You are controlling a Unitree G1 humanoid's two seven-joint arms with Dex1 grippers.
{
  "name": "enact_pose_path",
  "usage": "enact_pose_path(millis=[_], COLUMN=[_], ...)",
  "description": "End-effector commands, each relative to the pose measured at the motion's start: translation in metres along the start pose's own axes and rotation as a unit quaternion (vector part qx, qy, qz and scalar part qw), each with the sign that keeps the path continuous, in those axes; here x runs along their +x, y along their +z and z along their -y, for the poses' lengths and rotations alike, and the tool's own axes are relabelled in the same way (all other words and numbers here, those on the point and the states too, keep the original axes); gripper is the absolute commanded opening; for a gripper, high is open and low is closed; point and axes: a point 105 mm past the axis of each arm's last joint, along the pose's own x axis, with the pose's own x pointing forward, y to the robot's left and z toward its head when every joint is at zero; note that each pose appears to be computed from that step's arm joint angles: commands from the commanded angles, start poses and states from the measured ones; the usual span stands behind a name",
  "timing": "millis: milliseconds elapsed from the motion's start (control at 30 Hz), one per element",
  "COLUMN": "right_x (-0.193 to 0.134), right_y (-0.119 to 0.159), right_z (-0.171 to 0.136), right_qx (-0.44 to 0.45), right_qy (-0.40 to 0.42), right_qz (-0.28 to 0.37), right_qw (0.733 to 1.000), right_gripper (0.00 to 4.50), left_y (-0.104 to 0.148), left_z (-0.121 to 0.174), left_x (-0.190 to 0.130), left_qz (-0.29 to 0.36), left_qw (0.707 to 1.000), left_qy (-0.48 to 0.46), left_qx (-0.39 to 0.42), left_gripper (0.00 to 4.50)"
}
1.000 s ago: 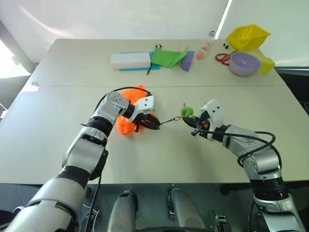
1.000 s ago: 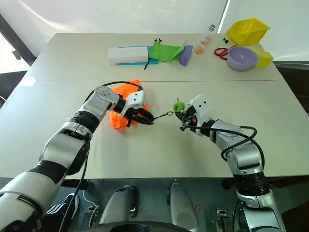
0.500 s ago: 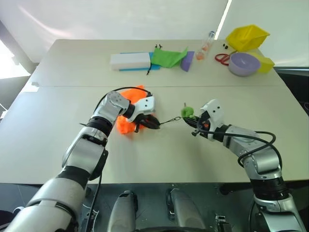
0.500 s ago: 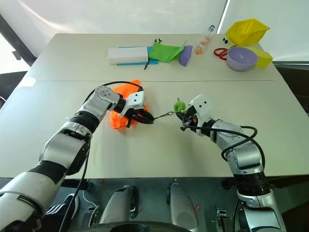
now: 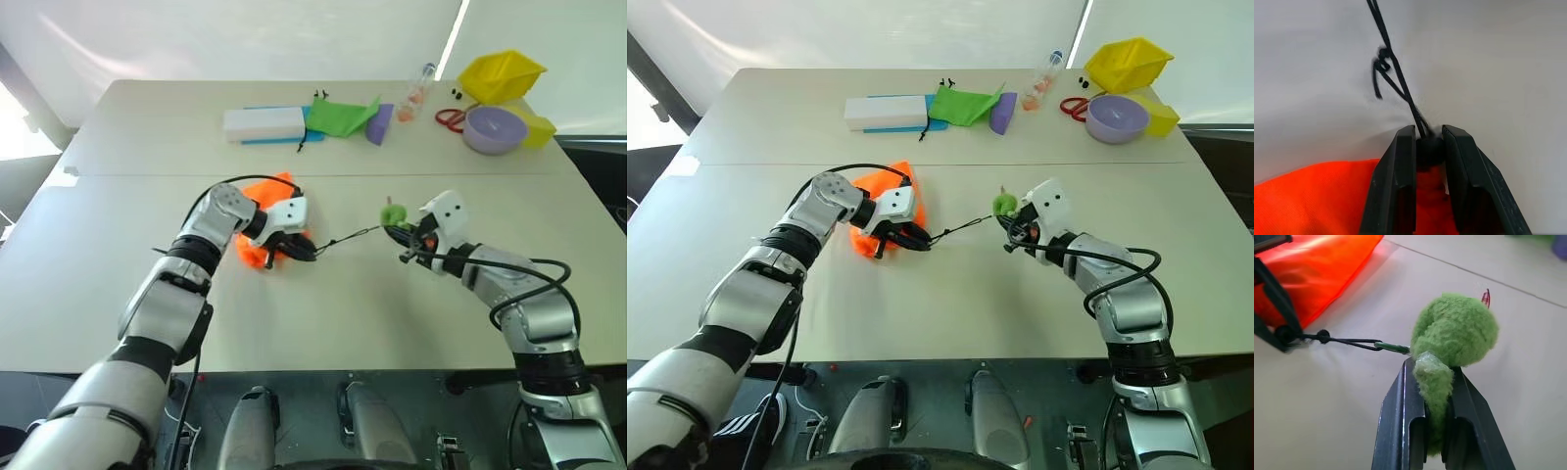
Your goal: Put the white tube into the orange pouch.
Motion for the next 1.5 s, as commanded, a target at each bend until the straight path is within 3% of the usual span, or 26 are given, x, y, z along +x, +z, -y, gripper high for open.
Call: enact_pose_path(millis=[33,300,467,567,700,767,800,933,967,1033,1233,1333,1500], right_x=[-0.008,-0.018,-0.019,-0.017,-0.009,-0.007,-0.006,-0.009,-0.01,-0.013,-0.021,-0.024,-0.029], right_y=[0.021,0.018,0.01,0.009,0.003,0.002,0.002,0.002,0.001,0.002,0.008,0.013,0.046], right_z=[0.026,0.074,0.085,0.082,0.053,0.037,0.027,0.011,0.009,0.003,0.003,0.003,0.018], right_qx=[-0.013,-0.022,-0.033,-0.034,-0.031,-0.02,-0.014,-0.003,-0.002,-0.01,-0.036,-0.047,-0.054], right_qy=[-0.054,-0.166,-0.191,-0.183,-0.105,-0.06,-0.034,0.004,0.009,0.028,0.039,0.046,0.015], right_qz=[0.037,0.027,0.008,0.007,0.002,0.004,0.008,0.007,0.005,0.004,0.013,0.026,0.103], right_qw=[0.998,0.985,0.981,0.982,0.994,0.998,0.999,1.0,1.0,1.0,0.998,0.997,0.993], right_gripper=[0.0,0.0,0.0,0.0,0.0,0.0,0.82,2.71,3.4,4.35,4.43,4.43,4.43], left_y=[-0.009,-0.026,-0.028,-0.028,-0.022,-0.014,-0.011,0.007,0.012,0.02,0.044,0.044,0.03], left_z=[0.004,0.012,0.014,0.014,0.01,0.008,0.009,0.004,0.002,-0.001,-0.02,-0.023,-0.019], left_x=[-0.011,-0.034,-0.04,-0.041,-0.038,-0.036,-0.035,-0.039,-0.041,-0.048,-0.081,-0.093,-0.117], left_qz=[-0.018,-0.044,-0.043,-0.043,-0.013,0.014,0.024,0.087,0.105,0.135,0.24,0.257,0.263], left_qw=[1.0,0.999,0.999,0.999,1.0,0.999,0.999,0.995,0.993,0.988,0.959,0.949,0.932], left_qy=[-0.009,-0.011,-0.006,-0.002,0.007,0.01,0.007,0.024,0.029,0.041,0.128,0.167,0.237], left_qx=[0.006,0.011,0.007,0.009,-0.025,-0.042,-0.044,-0.046,-0.053,-0.058,-0.077,-0.076,-0.078], left_gripper=[0.73,0.73,0.73,0.73,0.73,1.38,1.7,3.74,4.33,4.33,4.33,4.33,4.33])
